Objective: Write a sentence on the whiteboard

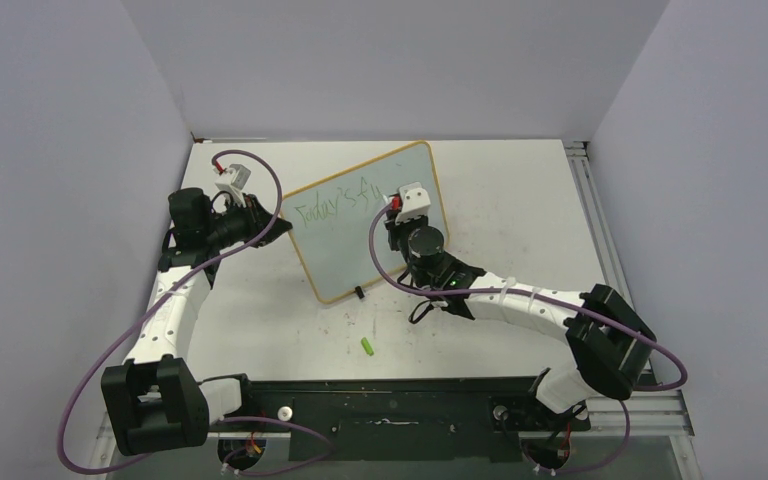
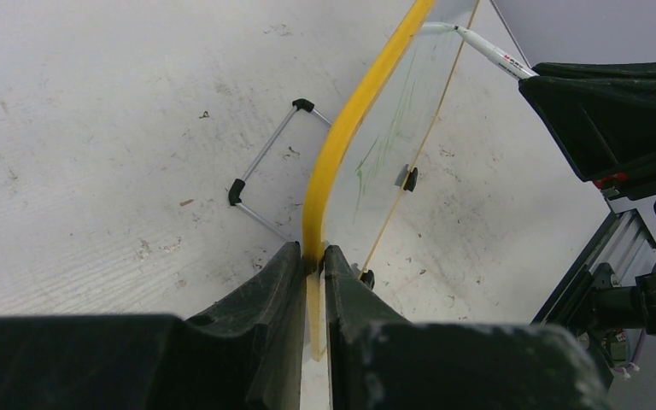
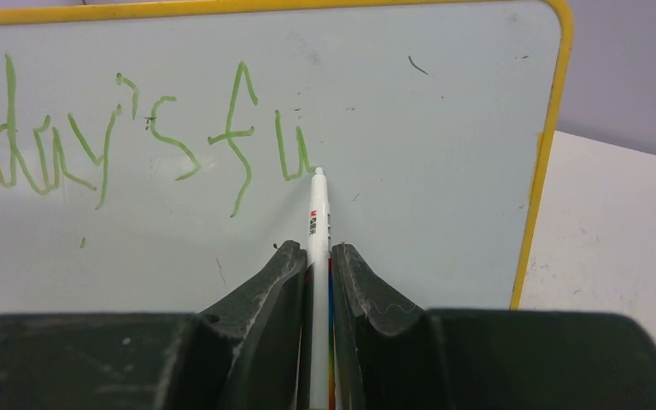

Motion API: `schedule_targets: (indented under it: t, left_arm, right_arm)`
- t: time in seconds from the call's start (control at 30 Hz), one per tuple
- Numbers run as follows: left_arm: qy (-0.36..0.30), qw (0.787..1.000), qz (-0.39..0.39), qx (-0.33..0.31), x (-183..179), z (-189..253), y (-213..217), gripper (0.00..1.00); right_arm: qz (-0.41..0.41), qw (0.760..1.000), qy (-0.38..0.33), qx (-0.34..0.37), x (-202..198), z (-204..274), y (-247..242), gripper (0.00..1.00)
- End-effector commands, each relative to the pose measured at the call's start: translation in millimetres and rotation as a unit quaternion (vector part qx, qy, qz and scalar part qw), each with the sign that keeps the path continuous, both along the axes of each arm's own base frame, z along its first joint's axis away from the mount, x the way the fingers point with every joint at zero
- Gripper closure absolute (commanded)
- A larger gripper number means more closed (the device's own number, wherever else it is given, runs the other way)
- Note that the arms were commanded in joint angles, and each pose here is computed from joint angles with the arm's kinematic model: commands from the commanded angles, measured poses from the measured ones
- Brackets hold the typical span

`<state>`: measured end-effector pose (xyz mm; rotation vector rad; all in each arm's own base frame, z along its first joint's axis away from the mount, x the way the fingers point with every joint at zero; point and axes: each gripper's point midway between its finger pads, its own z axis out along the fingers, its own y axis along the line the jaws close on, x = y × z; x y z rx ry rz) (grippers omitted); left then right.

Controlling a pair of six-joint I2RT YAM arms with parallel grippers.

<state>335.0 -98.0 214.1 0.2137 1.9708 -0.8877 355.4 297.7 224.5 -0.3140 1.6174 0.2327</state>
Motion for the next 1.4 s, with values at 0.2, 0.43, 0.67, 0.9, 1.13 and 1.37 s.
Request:
schedule_targets:
  t: [0.2, 0.43, 0.67, 0.9, 1.13, 1.37]
  left_arm:
    - [-0.031, 0.999, -0.001, 0.006, 3.9, 17.6, -0.2, 1.0]
    - [-0.033, 0.999, -0.001, 0.007, 4.0, 18.6, -0.1, 1.0]
    - [-0.031, 0.999, -0.001, 0.006, 4.2, 18.0, 0.0, 1.0]
    - [-0.032, 0.999, 0.0, 0.005, 4.4, 18.9, 1.5, 1.0]
    - [-0.033, 0.999, -0.001, 0.004, 4.4, 19.4, 1.2, 1.0]
    - [-0.033, 0.999, 0.0, 0.004, 4.3, 19.5, 1.3, 1.0]
  right_arm:
    - [-0.014, 0.998, -0.051, 0.042, 0.3, 57.5, -12.2, 0.95]
    - [-0.007, 0.997, -0.064, 0.045, 9.0, 68.2, -2.9, 0.95]
    - [-0.003, 0.997, -0.077, 0.033, 20.6, 74.8, 3.4, 0.95]
    - [0.004, 0.997, -0.069, 0.031, 22.8, 68.1, 8.2, 0.95]
    - [0.007, 0.998, -0.06, 0.025, 25.5, 59.6, 9.1, 0.95]
    - [0.005, 0.999, -0.045, 0.016, 22.3, 45.9, 4.1, 0.95]
